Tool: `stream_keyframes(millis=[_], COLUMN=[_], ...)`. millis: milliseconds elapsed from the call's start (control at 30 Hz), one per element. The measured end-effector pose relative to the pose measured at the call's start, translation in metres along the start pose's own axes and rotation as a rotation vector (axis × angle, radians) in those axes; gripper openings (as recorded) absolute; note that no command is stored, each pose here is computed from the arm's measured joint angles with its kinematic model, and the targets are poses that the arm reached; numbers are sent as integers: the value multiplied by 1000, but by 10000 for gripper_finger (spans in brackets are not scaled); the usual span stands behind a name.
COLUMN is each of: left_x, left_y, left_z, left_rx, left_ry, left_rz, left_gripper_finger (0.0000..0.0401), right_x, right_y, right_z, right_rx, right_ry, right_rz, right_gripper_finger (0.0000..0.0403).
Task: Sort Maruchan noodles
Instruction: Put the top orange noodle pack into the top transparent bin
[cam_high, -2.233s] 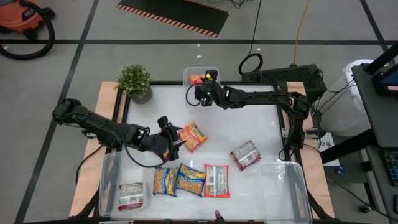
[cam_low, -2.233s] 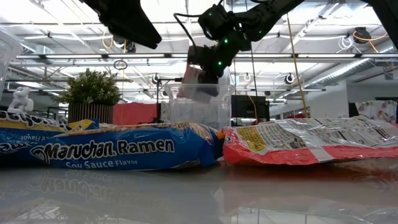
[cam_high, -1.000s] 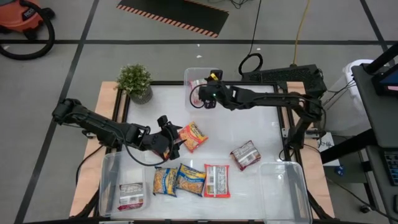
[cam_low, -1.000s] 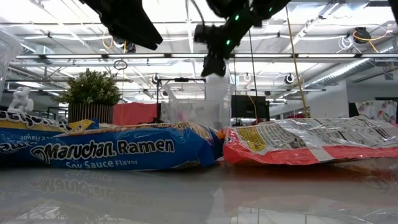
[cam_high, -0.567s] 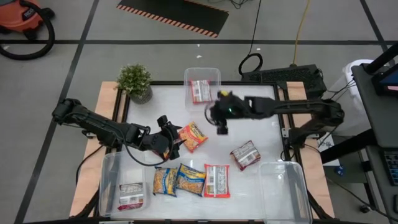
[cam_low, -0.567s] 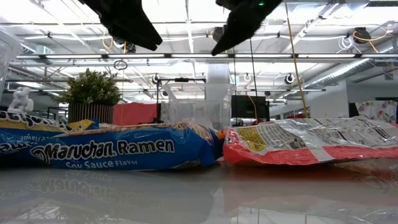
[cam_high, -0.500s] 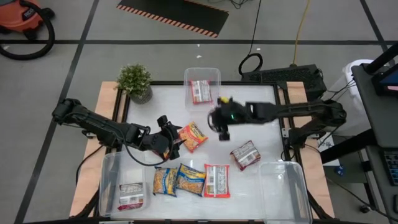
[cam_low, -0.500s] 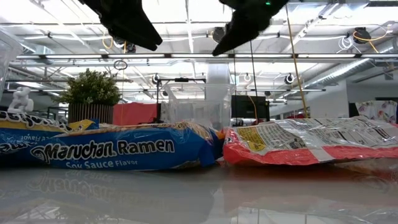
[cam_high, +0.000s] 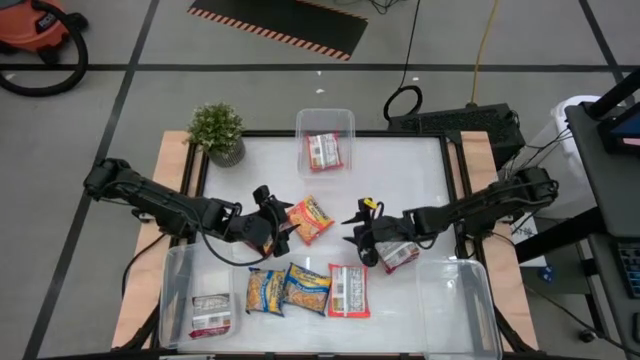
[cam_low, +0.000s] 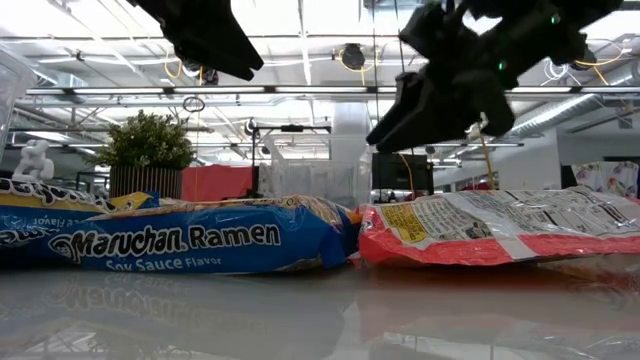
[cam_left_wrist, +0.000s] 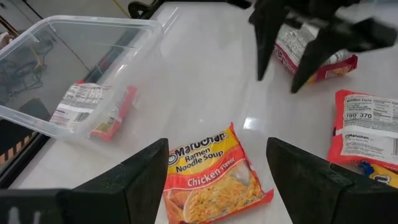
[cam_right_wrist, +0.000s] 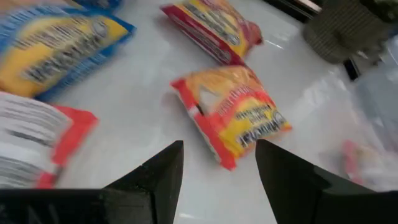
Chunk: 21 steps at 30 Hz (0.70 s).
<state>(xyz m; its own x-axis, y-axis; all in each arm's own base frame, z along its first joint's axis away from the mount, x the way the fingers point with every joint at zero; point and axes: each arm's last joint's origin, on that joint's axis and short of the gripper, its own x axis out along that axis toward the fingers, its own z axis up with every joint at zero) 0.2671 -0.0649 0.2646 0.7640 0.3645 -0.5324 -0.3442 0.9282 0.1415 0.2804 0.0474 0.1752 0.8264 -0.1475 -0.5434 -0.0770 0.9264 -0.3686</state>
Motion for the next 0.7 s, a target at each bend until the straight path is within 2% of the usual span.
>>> stream_keyframes(millis=[267,533,700], left_x=[4,5,5], left_y=[5,7,7], left_z=[10,10,10], left_rx=[-21,17,21], left_ry=[-69,-62,-66], left_rz=[6,15,15], left_gripper_finger=[276,276,276], right_x=[35,64,77], right_y=[4,13,13], right_z=[-15,-42,-52], right_rx=[-19,-60,-52], right_ry=[-43,43,36], right_rz=[-52,-65,-82], right_gripper_finger=[194,194,194])
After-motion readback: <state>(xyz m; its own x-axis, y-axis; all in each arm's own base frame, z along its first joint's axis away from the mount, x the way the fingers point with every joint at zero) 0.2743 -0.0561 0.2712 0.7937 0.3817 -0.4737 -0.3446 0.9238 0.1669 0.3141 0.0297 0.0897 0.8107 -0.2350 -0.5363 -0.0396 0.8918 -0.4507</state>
